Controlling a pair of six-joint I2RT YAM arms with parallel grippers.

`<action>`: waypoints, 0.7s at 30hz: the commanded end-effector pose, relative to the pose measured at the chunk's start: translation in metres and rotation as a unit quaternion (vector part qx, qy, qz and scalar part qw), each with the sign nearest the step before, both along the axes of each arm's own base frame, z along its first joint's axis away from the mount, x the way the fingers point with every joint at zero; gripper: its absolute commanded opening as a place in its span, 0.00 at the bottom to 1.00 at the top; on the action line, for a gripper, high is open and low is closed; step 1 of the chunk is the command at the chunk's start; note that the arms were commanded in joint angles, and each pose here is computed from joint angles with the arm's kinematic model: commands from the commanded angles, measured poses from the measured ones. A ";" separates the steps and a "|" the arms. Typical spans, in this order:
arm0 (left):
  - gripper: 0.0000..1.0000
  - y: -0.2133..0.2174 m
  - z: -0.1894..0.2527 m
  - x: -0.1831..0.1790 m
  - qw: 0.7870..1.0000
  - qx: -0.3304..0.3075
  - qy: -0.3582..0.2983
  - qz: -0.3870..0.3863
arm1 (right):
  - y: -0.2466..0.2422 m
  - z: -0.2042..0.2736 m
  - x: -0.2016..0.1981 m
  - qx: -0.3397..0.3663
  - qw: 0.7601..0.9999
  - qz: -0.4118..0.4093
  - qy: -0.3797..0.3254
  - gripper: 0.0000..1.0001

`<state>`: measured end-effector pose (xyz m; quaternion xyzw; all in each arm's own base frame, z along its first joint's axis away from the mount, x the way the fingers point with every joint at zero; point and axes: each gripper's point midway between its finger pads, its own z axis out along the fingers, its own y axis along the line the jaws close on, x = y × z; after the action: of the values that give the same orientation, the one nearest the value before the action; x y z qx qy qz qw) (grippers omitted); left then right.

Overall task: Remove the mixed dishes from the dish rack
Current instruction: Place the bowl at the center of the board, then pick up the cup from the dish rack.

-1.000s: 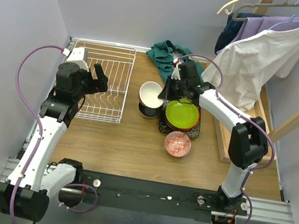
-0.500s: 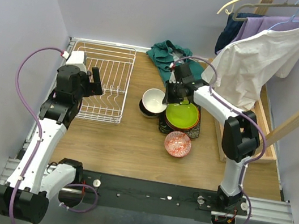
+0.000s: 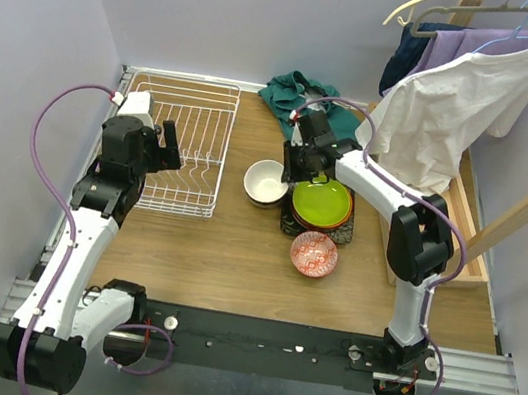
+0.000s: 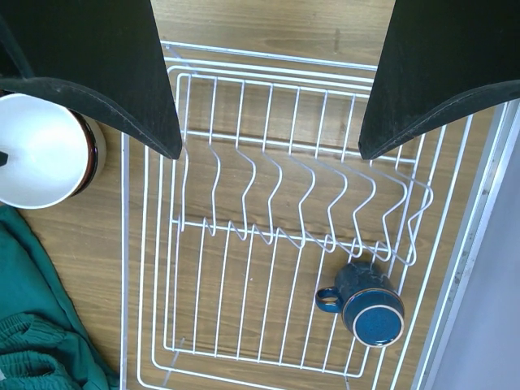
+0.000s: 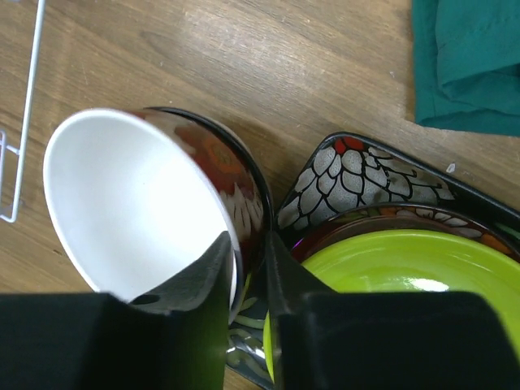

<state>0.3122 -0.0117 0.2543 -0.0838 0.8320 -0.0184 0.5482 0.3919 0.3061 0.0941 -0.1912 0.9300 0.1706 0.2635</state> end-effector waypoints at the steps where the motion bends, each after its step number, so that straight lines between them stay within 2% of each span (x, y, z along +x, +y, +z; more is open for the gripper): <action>1: 0.99 0.005 0.002 0.004 1.000 0.008 0.000 0.012 | 0.002 0.002 0.003 -0.012 1.000 0.005 -0.011 0.38; 6: 0.99 0.006 0.005 0.010 1.000 0.009 0.008 0.017 | -0.006 0.018 0.006 -0.022 0.999 -0.001 -0.036 0.60; 9: 0.99 0.009 0.005 0.015 0.999 0.014 0.017 0.028 | -0.013 0.035 0.006 -0.024 0.998 -0.004 -0.058 0.69; 21: 0.99 0.044 -0.014 0.053 0.986 0.073 0.102 0.112 | -0.041 0.099 -0.017 0.026 0.986 -0.031 -0.160 1.00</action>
<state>0.3548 0.0085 0.2466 -0.1102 0.8605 0.0535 0.4945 0.3780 0.2742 0.1690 -0.1918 0.8988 0.1537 0.3630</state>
